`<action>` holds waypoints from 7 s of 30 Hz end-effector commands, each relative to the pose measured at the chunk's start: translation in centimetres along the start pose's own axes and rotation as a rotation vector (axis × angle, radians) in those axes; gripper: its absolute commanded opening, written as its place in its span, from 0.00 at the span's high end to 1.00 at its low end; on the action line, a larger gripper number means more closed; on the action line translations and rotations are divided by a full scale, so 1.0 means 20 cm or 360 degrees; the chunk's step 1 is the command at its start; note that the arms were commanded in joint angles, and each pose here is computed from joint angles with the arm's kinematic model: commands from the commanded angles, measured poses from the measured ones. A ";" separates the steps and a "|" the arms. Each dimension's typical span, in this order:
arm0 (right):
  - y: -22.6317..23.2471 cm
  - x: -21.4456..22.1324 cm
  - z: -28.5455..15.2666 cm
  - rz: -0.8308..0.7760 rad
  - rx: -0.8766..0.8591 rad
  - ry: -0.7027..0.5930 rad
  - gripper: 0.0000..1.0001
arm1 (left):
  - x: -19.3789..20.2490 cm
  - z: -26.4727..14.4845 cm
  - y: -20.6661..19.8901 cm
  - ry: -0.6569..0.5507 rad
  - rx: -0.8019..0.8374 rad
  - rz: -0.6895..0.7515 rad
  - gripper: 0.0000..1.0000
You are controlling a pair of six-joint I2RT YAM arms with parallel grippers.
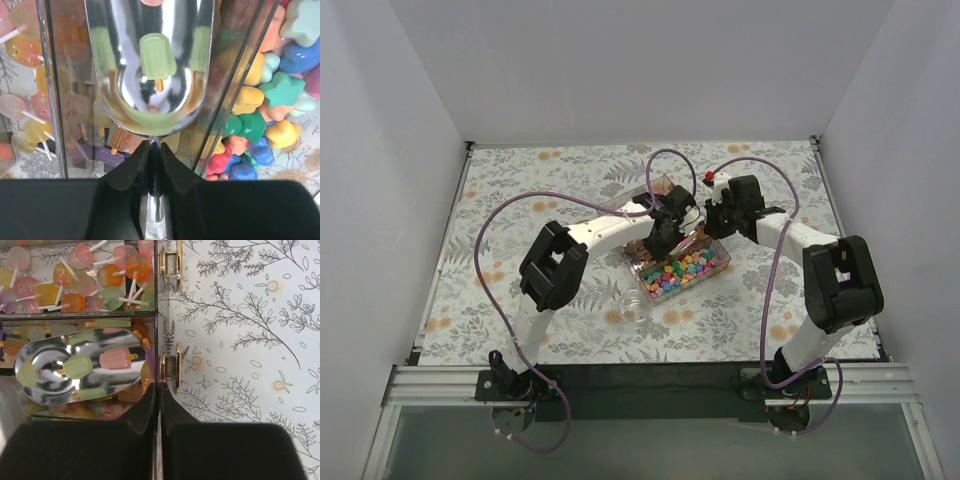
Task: Pack the candies
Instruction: Pick up the fake candies from the storage box, then place the fake candies in the packing bottle, then pick up the fake candies from the storage box.
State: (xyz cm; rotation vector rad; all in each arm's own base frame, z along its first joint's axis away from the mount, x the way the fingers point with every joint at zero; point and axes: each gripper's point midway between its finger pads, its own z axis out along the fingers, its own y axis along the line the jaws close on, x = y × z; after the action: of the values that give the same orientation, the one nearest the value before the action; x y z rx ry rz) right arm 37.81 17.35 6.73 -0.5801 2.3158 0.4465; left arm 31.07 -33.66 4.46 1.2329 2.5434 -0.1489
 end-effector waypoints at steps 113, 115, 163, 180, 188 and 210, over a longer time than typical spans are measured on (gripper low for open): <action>0.38 0.09 -0.59 0.0096 -0.0232 -0.0230 0.34 | 0.99 -0.89 0.03 0.0282 -0.0110 0.0963 1.00; 0.37 0.09 -0.59 0.0095 -0.0227 -0.0231 0.34 | 0.98 -0.90 0.03 0.0308 -0.0138 0.0982 1.00; 0.68 -0.10 -0.76 0.0019 -0.0769 -0.0397 0.34 | 0.62 -0.98 -0.14 -0.0163 -0.0208 0.0858 1.00; 0.81 -0.02 -0.69 0.0266 -0.1120 -0.0224 0.34 | 0.33 -0.92 -0.19 -0.0592 0.0079 0.0636 1.00; 0.75 0.02 -0.58 0.0350 -0.1022 -0.0153 0.44 | 0.31 -0.97 -0.21 -0.0688 0.0110 0.0669 1.00; 0.67 -0.01 -0.52 0.0342 -0.0936 -0.0116 0.43 | 0.20 -0.99 -0.12 -0.0948 0.0053 0.0525 1.00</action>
State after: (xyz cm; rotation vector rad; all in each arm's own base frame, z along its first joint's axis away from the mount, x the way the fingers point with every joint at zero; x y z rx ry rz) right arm 23.72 24.14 14.76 -0.5354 2.2190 1.3133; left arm 20.53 -27.58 20.67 1.4136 1.8337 -0.4620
